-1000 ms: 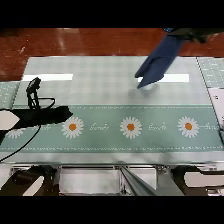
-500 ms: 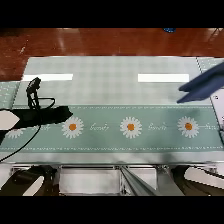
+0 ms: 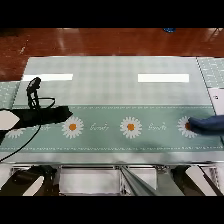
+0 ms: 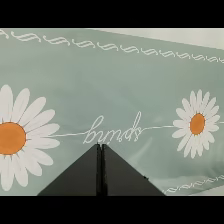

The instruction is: Fold the shirts.

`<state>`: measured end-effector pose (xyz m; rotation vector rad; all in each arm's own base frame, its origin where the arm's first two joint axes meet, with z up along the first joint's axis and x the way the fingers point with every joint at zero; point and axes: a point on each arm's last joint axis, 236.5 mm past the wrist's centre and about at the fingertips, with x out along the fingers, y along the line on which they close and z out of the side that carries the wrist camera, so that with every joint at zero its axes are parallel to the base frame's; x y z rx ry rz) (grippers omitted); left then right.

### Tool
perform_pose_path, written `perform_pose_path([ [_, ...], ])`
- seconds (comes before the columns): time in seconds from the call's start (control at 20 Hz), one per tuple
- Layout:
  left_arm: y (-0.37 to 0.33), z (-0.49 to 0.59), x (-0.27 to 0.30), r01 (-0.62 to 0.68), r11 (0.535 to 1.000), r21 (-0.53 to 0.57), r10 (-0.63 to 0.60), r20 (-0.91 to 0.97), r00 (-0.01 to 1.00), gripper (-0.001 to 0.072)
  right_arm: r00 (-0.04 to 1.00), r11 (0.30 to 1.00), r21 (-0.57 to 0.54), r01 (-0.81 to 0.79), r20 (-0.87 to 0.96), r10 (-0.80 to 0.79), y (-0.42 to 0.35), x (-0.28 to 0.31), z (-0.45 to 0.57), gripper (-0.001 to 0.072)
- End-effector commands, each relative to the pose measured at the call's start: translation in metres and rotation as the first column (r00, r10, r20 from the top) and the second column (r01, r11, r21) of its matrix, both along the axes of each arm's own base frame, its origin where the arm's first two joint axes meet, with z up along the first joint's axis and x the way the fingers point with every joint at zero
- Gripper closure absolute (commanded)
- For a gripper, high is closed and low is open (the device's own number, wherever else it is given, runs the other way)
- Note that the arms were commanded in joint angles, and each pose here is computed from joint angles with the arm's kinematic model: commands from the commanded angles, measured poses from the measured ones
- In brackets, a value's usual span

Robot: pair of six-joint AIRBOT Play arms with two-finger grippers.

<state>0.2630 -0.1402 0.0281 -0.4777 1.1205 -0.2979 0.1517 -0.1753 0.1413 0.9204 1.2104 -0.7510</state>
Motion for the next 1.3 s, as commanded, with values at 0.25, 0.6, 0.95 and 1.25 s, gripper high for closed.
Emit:
perform_pose_path([
  [0.25, 0.001, 0.005, 0.01, -0.017, 1.0, -0.003, 0.017, 0.044, 0.999, 0.0689, 0.844, 0.981, 0.012, 0.192, -0.512, -0.159, 0.045, -0.159, -0.113, 0.0298],
  [0.6, 0.006, 0.03, 0.033, 0.029, 0.998, 0.048, -0.038, 0.196, 0.98, 0.0689, 0.981, 0.943, -0.293, -0.157, 0.06, 0.182, -0.023, 0.037, -0.065, 0.062],
  [0.95, -0.021, 0.136, 0.116, 0.101, 0.983, 0.154, -0.149, 0.345, 0.927, 0.0692, 0.521, 0.59, -0.315, -0.743, 0.281, 0.806, 0.183, 0.242, -0.027, 0.0687],
  [1.25, -0.017, 0.04, 0.116, 0.197, 0.953, 0.231, -0.204, 0.007, 0.979, 0.069, 0.444, 0.475, -0.228, -0.85, 0.175, 0.879, 0.229, 0.248, -0.074, 0.0687],
])
